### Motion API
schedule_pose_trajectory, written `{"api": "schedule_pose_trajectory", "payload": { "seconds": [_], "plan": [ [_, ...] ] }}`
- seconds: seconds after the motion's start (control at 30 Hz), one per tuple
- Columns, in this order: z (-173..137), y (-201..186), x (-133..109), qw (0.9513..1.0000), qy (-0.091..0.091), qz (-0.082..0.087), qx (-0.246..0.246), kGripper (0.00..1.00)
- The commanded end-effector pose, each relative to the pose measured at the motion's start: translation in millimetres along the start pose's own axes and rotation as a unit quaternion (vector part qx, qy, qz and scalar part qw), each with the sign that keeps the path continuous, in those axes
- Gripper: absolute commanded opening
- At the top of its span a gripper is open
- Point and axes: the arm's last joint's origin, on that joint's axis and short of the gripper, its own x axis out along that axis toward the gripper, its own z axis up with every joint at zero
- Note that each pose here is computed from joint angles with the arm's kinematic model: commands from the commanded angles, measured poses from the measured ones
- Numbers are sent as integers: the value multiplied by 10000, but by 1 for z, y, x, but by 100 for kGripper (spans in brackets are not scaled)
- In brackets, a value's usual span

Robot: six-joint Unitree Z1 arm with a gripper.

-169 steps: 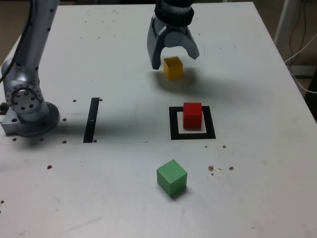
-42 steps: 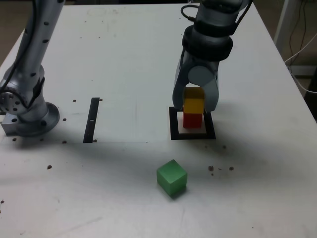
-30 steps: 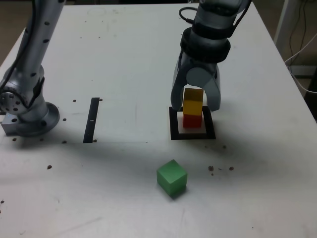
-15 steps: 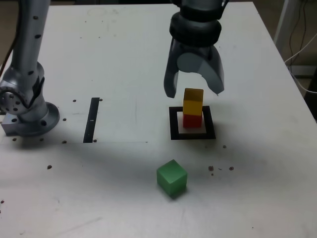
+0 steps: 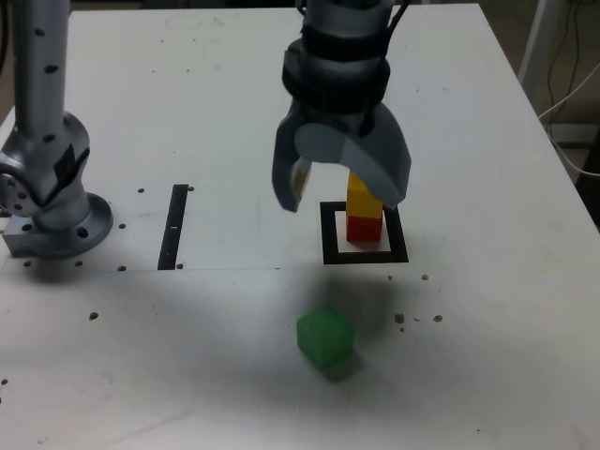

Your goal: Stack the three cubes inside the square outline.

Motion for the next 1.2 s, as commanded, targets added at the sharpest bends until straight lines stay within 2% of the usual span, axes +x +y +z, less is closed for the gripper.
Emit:
{"api": "schedule_pose_trajectory", "payload": {
  "seconds": [0.0, 0.37, 0.57, 0.7, 0.8, 0.9, 1.03, 1.17],
  "plan": [
    [-3, -9, -1, 10000, -23, 0, 63, 99],
    [8, -59, 15, 9988, 77, -39, 483, 99],
    [16, -67, 24, 9980, 122, -44, 623, 99],
    [19, -68, 27, 9958, 52, -6, 913, 99],
    [19, -70, 29, 9913, -21, 42, 1314, 99],
    [16, -74, 33, 9843, -28, 158, 1756, 99],
    [10, -79, 38, 9731, 80, 421, 2262, 99],
    [3, -82, 45, 9664, 173, 578, 2500, 99]
  ]
}}
